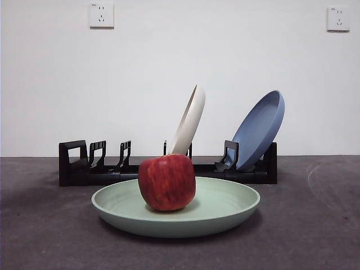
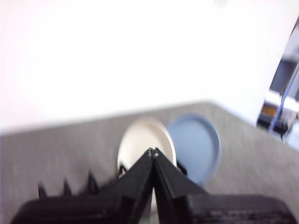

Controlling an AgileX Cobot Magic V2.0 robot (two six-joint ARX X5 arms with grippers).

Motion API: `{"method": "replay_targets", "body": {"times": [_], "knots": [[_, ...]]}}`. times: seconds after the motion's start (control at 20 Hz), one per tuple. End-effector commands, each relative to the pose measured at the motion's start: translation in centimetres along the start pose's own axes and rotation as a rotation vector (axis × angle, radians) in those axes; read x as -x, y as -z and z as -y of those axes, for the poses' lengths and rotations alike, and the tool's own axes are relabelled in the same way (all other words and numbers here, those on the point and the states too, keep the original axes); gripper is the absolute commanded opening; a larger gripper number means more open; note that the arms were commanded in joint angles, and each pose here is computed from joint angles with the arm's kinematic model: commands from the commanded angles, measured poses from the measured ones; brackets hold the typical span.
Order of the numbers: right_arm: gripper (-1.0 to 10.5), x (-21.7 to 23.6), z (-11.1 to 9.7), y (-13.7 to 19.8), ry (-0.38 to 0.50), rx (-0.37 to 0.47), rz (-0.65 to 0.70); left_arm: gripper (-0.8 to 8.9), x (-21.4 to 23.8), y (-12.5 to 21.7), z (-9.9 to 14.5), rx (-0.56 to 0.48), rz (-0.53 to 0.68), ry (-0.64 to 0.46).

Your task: Take the green plate from the plate rack,put the plate on the table,take the apple from the table,put the apple in the plate

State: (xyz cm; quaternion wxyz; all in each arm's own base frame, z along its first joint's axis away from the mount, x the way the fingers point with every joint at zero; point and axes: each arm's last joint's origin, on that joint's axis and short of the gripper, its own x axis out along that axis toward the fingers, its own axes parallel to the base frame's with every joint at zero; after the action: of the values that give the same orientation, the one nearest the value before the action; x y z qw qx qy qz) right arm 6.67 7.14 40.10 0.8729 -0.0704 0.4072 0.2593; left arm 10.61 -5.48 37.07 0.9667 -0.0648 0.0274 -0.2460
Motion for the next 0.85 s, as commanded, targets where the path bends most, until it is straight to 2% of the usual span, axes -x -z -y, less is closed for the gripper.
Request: {"method": "replay_targets", "body": {"times": [0.05, 0.15, 0.35, 0.6, 0.85], "knots": [[0.0, -0.2, 0.1, 0.3, 0.009, -0.003, -0.028, -0.03, -0.5, 4.1, -1.3, -0.063, 0.123, -0.004], [0.0, -0.2, 0.1, 0.3, 0.009, -0.003, -0.028, -0.03, -0.2, 7.5, -2.4, -0.063, 0.153, -0.009], [0.0, -0.2, 0.1, 0.3, 0.009, -0.003, -0.028, -0.03, 0.6, 12.8, -4.4, -0.018, 0.107, -0.099], [0.0, -0.2, 0.1, 0.3, 0.009, -0.003, -0.028, -0.03, 1.7, 16.7, -5.9, 0.064, 0.105, -0.213], [0.0, -0.2, 0.1, 0.3, 0.009, -0.003, -0.028, -0.03, 2.0, 19.6, -6.6, 0.101, 0.074, -0.265]]}}
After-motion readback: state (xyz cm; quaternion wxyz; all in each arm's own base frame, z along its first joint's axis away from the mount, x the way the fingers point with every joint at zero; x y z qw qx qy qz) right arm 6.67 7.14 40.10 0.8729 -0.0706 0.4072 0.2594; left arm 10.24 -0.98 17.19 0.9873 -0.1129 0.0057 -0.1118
